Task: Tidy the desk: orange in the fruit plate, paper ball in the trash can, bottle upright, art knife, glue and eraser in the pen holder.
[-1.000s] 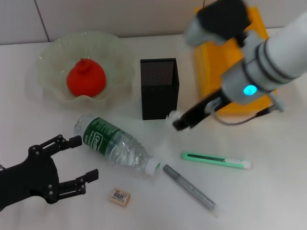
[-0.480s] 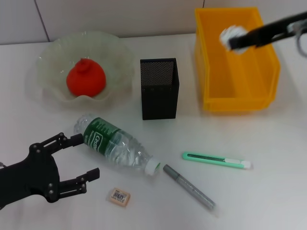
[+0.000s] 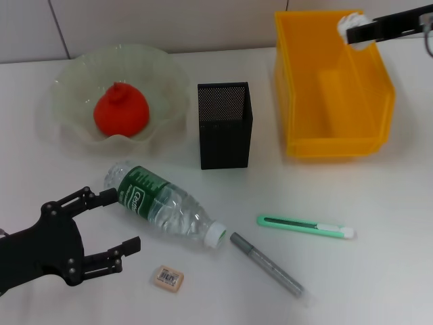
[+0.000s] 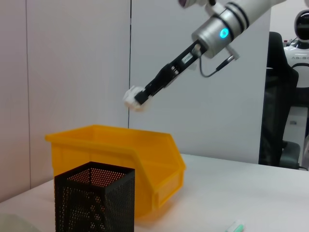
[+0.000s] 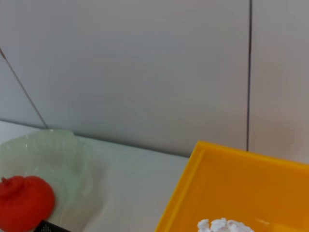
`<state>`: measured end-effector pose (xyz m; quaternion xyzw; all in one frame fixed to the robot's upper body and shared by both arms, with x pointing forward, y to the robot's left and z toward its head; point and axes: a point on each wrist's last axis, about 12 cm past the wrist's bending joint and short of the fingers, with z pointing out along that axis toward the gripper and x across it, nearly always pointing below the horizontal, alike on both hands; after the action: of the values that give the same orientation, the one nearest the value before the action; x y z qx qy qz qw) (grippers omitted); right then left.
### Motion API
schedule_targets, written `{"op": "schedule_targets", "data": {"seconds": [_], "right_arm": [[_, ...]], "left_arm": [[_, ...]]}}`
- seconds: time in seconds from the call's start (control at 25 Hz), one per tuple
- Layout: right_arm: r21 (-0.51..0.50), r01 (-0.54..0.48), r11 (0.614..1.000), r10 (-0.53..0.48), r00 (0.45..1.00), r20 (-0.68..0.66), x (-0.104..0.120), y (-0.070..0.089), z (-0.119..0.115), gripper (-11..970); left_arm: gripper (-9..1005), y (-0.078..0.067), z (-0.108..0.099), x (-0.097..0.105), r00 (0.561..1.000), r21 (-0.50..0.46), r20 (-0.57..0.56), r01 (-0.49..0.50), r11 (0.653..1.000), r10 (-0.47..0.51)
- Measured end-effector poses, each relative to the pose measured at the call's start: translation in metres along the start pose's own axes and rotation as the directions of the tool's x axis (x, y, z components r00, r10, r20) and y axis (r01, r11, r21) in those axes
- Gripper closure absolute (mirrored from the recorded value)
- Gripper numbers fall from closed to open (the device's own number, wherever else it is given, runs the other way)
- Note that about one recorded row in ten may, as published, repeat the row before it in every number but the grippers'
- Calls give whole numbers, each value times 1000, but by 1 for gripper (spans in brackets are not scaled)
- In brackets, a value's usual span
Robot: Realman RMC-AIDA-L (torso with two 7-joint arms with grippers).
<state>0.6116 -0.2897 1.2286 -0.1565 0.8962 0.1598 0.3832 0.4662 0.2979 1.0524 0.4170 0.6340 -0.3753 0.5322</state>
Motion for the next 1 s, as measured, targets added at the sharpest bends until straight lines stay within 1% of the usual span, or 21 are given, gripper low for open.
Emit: {"op": "schedule_targets", "data": {"seconds": [0.12,0.16,0.36,0.52,0.72,0.76,0.8,0.84,0.88,0.92,0.96,1.0], "right_arm": [[-16,-1,1000,0,1000,-20,3,-2,17,634],[-20,-4,1000,3,1000,-27,4,-2,28,634],[1,-1,1000,1,999,-44,5,-5,38,564],[0,4,1000,-4,999,-47,4,-4,38,508],[-7,22,1000,-23,999,-29,4,-3,32,310],[-20,32,999,-32,1000,1,4,-1,27,294],[-20,32,999,-32,1000,1,4,-1,27,279],[-45,44,998,-42,998,37,4,1,21,263],[-45,44,998,-42,998,37,4,1,21,248],[-66,54,996,-50,997,61,4,3,18,232],[-119,84,989,-70,990,121,9,6,10,217],[-147,104,984,-81,984,157,12,7,5,201]], "left_arm": [[147,0,0,0,1000,0,0,1,1000,-1],[147,0,0,0,1000,0,0,1,1000,-1],[147,0,1,0,1000,0,1,3,1000,-3],[147,-1,1,0,1000,0,2,5,1000,-5],[148,-1,0,1,1000,0,1,5,1000,-5],[148,-1,0,1,1000,0,1,4,1000,-4],[148,-1,0,1,1000,0,1,4,1000,-4],[148,0,0,1,1000,-1,1,3,1000,-3],[148,0,0,1,1000,-2,1,3,1000,-3],[148,0,0,1,1000,-3,1,2,1000,-2],[148,0,-1,0,1000,-7,3,1,1000,-1],[148,0,-2,0,1000,-9,6,1,1000,-1]]}}
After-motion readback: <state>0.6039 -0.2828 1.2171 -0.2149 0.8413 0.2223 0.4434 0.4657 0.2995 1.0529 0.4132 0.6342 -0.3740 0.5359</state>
